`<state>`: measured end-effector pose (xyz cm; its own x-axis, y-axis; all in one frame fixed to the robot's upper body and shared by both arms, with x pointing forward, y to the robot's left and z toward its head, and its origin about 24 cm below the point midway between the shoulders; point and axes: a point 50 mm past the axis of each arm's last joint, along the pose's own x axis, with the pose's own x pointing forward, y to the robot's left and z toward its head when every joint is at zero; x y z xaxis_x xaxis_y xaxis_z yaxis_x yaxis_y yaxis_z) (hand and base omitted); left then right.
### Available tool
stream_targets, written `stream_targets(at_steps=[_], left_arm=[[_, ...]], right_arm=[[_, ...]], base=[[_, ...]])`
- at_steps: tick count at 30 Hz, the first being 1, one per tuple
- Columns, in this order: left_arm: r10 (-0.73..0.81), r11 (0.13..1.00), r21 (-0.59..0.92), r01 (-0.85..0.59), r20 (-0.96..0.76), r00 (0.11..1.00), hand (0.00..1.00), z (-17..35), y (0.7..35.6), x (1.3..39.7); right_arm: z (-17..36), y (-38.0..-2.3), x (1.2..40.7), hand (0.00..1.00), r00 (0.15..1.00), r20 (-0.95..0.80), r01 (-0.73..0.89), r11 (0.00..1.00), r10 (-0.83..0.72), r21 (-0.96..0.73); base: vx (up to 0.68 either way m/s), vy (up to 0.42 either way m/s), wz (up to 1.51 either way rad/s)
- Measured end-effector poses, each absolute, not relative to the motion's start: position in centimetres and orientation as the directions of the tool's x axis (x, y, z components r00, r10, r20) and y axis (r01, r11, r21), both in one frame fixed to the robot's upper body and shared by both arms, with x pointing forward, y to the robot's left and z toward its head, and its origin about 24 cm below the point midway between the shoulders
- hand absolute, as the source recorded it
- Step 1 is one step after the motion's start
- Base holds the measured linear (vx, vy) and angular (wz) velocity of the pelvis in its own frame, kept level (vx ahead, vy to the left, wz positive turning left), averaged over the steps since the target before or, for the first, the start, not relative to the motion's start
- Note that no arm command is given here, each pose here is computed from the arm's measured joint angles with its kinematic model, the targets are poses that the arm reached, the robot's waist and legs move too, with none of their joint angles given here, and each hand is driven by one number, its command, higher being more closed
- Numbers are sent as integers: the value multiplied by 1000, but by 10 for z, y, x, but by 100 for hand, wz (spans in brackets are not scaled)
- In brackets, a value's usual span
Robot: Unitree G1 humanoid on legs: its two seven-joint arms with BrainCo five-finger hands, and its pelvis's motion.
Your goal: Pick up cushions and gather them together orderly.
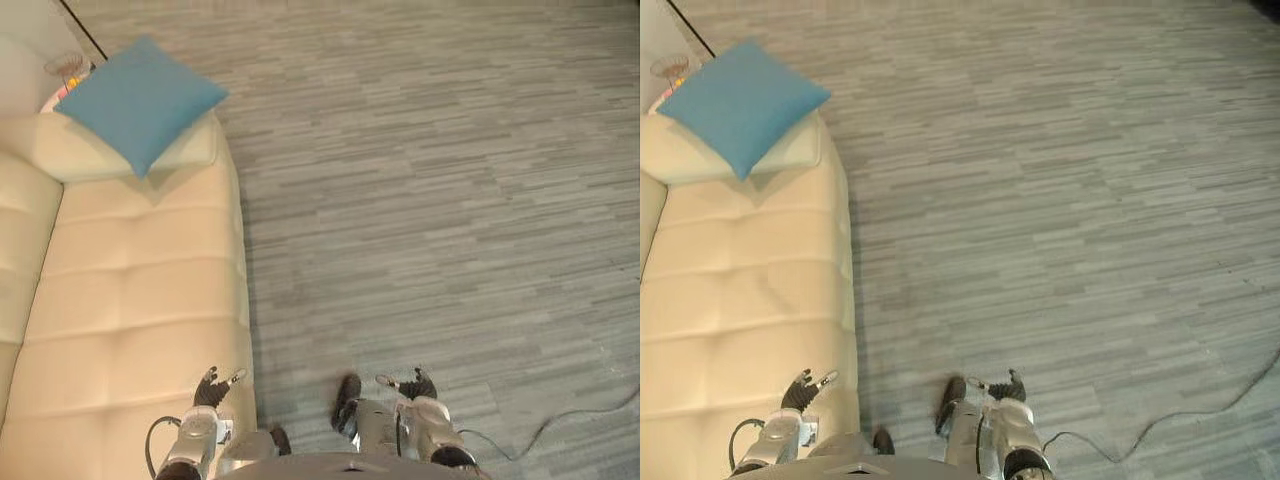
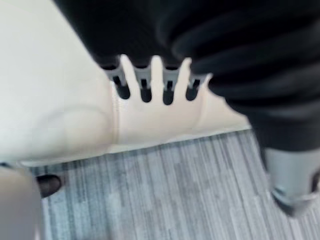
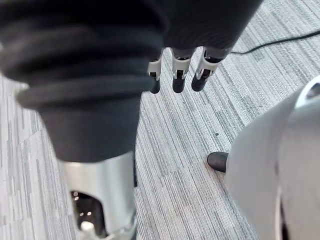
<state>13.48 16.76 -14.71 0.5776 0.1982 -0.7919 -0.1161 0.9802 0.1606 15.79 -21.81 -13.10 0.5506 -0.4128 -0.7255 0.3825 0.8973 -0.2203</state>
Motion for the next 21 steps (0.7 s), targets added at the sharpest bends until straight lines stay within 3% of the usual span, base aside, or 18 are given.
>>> stream_targets(at_steps=[9,21], left_arm=[[183,983,147,-109,-790,586,0,-146,164,137],[209,978,152,-144,-770,604,0,-143,178,142]], right_arm=[[-140,-229,132,0,471,-762,411,875,-444,-255],[-149,-215,118,0,422,-806,417,878,-414,-233]], base=[[215,-21,-16],[377,211,-1]])
